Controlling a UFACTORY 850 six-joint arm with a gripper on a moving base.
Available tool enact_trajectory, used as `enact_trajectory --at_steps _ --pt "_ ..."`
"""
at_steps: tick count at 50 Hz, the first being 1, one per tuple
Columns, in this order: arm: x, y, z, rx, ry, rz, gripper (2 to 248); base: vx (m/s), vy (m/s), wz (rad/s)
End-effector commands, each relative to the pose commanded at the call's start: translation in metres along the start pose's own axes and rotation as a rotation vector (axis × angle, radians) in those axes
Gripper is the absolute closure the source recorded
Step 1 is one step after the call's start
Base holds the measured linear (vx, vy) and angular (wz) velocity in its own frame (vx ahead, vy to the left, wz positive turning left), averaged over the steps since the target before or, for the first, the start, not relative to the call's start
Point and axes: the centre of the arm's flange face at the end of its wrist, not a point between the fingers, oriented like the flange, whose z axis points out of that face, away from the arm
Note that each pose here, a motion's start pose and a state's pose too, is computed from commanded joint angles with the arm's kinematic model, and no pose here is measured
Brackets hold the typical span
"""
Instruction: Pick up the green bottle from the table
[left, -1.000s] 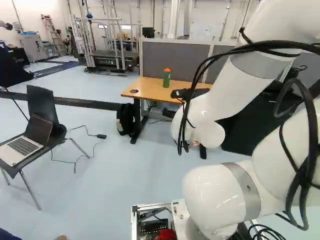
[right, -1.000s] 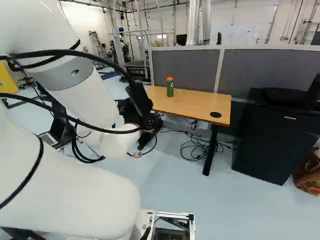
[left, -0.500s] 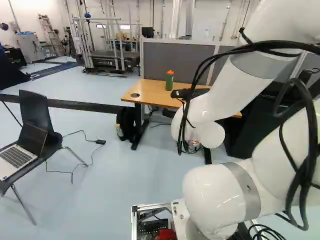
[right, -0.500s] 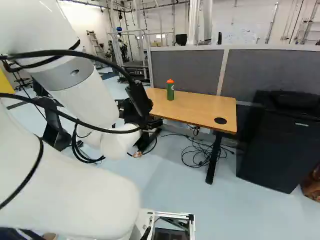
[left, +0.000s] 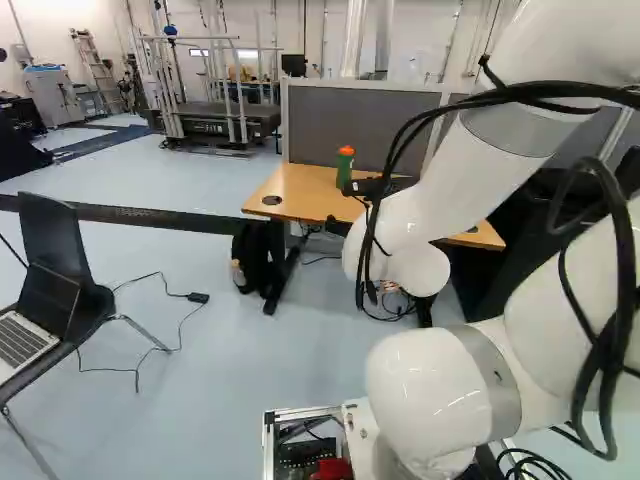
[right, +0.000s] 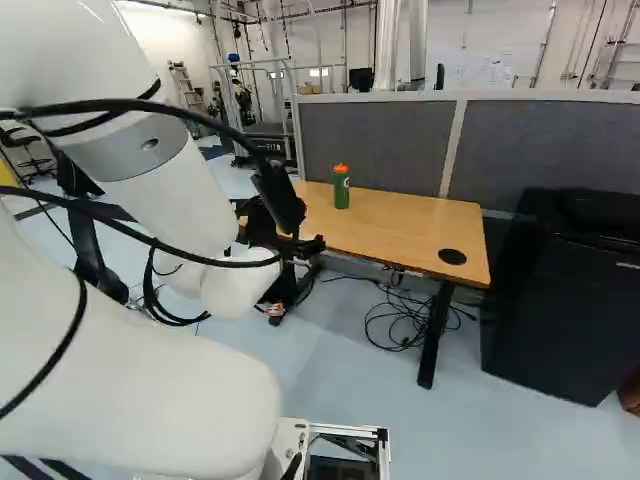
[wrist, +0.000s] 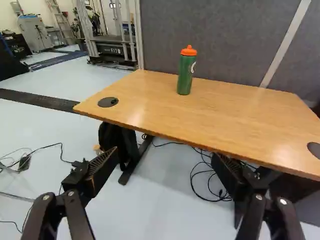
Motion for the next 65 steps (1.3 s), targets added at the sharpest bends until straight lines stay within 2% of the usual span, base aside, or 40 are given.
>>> enact_trajectory --at_steps 35,65 --pt "0.0000 0.0000 0.0000 0.000 0.000 0.000 3 0.199 0.019 -0.020" --pt "0.0000 0.0000 0.0000 0.000 0.000 0.000 3 0.175 -0.019 -0.108"
